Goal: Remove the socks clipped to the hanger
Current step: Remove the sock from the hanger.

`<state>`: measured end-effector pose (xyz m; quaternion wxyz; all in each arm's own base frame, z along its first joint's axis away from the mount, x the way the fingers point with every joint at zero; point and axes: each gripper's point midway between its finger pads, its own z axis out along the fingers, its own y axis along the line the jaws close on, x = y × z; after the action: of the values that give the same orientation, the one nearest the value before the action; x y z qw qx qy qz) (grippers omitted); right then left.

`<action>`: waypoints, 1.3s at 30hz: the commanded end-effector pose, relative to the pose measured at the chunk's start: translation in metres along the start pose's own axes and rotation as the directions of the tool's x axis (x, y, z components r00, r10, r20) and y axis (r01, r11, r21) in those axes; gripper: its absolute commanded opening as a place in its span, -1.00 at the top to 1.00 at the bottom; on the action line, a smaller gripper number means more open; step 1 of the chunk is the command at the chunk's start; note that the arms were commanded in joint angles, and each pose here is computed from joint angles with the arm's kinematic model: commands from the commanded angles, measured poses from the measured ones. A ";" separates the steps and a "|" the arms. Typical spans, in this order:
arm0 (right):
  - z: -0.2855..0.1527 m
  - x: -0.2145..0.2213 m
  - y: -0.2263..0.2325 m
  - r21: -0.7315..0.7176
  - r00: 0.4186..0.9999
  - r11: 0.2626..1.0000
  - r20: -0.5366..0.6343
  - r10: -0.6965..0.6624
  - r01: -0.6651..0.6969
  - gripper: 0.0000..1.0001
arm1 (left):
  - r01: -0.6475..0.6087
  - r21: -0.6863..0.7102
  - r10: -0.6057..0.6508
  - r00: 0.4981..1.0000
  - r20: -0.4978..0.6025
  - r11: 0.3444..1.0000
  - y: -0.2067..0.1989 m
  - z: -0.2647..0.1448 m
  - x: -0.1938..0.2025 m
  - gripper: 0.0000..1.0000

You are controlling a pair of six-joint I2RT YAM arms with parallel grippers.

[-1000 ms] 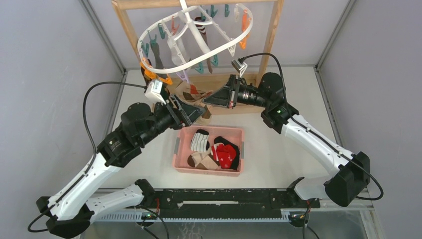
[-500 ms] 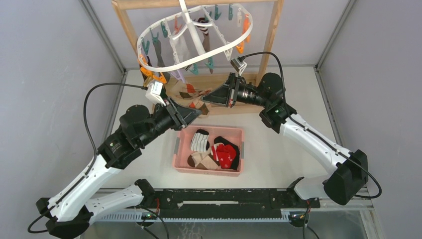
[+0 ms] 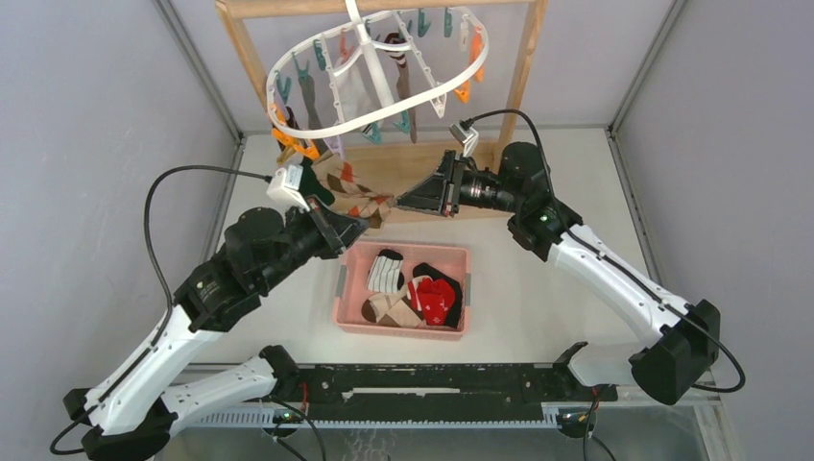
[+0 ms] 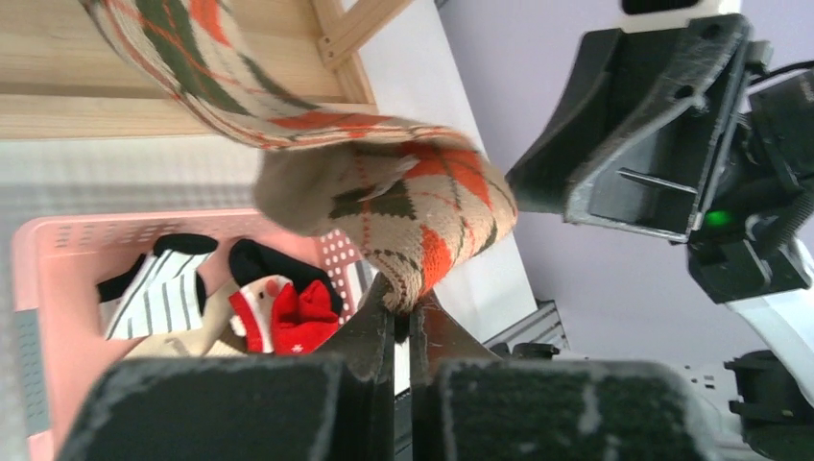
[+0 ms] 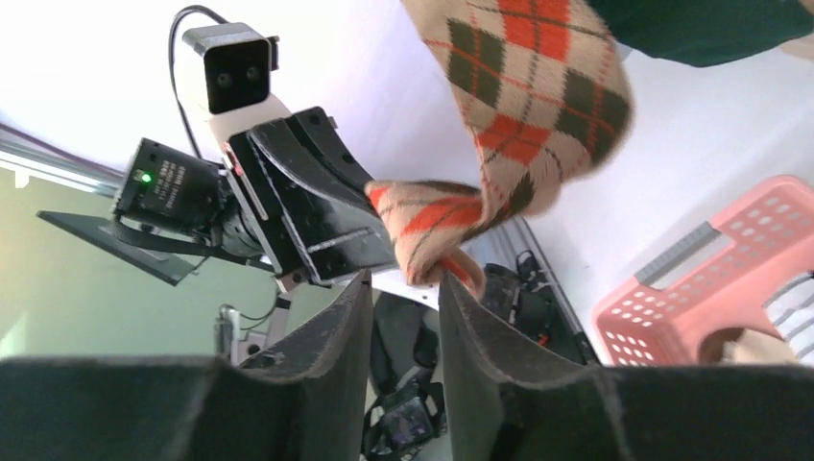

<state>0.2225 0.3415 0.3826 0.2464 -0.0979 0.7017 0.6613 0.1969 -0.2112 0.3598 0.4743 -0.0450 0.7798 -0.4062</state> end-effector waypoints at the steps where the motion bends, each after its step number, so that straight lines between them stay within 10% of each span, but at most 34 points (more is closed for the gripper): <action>1: -0.017 -0.004 0.006 0.063 0.993 0.992 0.037 -0.114 0.112 0.16 | -0.020 -0.036 0.023 0.995 0.096 0.999 -0.002 -0.026 -0.032 1.00; 20: -0.020 -0.050 0.060 0.418 0.824 0.754 0.021 -0.566 0.507 0.16 | -0.082 -0.188 0.106 0.987 0.119 0.979 0.018 -0.040 -0.047 1.00; 31: 0.006 -0.047 0.058 0.376 0.856 0.785 -0.042 -0.515 0.491 0.18 | -0.125 -0.161 0.148 0.979 0.141 0.979 0.002 -0.034 -0.057 1.00; 39: 0.008 -0.002 0.067 0.130 0.897 0.888 -0.093 -0.433 0.442 -0.16 | -0.140 -0.024 0.141 0.985 0.095 0.990 -0.030 -0.016 -0.050 1.00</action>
<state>0.2235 0.3568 0.4191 0.3899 -0.2320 0.7690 0.4503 0.2068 -0.1808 0.3837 0.5244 -0.0418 0.7943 -0.3037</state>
